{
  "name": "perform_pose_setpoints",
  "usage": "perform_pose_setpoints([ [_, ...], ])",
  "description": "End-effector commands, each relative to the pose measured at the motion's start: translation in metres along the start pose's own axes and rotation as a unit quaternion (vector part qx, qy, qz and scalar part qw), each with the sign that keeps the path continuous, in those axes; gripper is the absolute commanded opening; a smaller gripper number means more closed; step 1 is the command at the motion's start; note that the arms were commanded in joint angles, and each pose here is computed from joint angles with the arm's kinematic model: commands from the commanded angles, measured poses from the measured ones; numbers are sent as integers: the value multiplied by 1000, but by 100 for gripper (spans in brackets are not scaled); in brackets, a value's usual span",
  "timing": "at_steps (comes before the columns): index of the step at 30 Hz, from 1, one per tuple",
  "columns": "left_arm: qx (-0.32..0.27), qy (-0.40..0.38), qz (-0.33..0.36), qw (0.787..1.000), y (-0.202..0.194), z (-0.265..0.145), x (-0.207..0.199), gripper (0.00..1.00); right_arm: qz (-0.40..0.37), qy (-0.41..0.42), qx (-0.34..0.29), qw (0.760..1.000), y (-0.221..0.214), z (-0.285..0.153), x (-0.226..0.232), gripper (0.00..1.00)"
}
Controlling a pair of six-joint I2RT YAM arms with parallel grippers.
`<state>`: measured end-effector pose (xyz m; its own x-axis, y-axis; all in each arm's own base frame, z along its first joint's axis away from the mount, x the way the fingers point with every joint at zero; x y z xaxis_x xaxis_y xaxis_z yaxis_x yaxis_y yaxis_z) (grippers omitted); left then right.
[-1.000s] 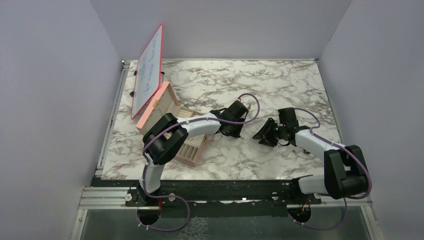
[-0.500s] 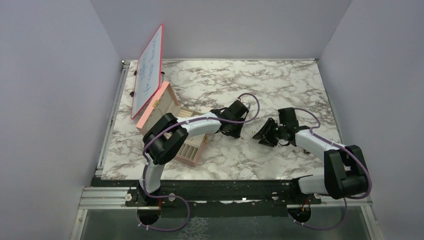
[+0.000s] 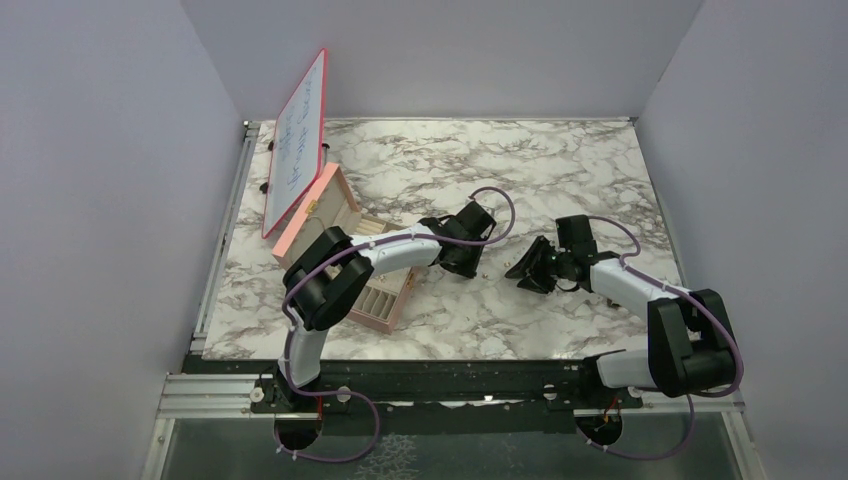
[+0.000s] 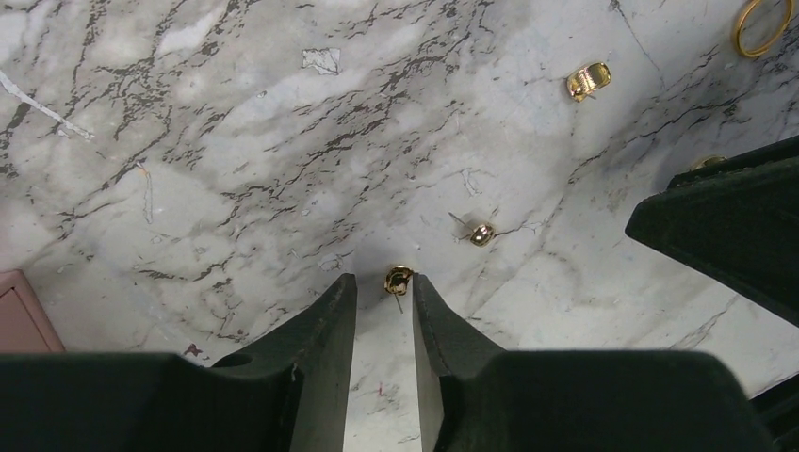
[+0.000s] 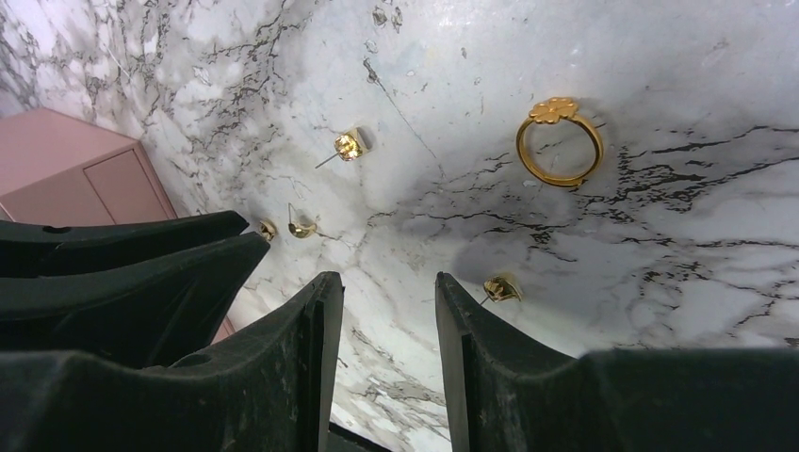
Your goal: Organize the mixed jewelry
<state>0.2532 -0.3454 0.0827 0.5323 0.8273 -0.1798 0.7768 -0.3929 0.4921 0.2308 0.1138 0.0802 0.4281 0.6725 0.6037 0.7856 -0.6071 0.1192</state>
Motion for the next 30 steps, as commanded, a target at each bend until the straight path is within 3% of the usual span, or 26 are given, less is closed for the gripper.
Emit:
perform_pose_setpoints([
  [1,-26,2,0,1000,16,-13,-6,28,-5,5,-7,1000,4,2,3,45],
  [11,-22,-3,1,1000,14,-13,-7,17,-5,2,-6,1000,4,2,2,45],
  [22,-13,-12,4,1000,10,-12,-8,19,-4,0,-3,1000,3,4,1,45],
  [30,-4,-9,-3,1000,5,-8,-7,16,-3,0,-3,1000,3,4,1,45],
])
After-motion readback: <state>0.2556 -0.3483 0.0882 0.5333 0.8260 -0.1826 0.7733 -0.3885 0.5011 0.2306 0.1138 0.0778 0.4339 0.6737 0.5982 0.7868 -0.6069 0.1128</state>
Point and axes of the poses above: each gripper's point midway between its finger pads, its own z axis out along the fingers, its own x axis along the line the jaws close on, y = z × x, the point moved 6 cm from there along -z, back along the fingers, and after that the axes turned 6 degrees about z, right-handed, at the moved point
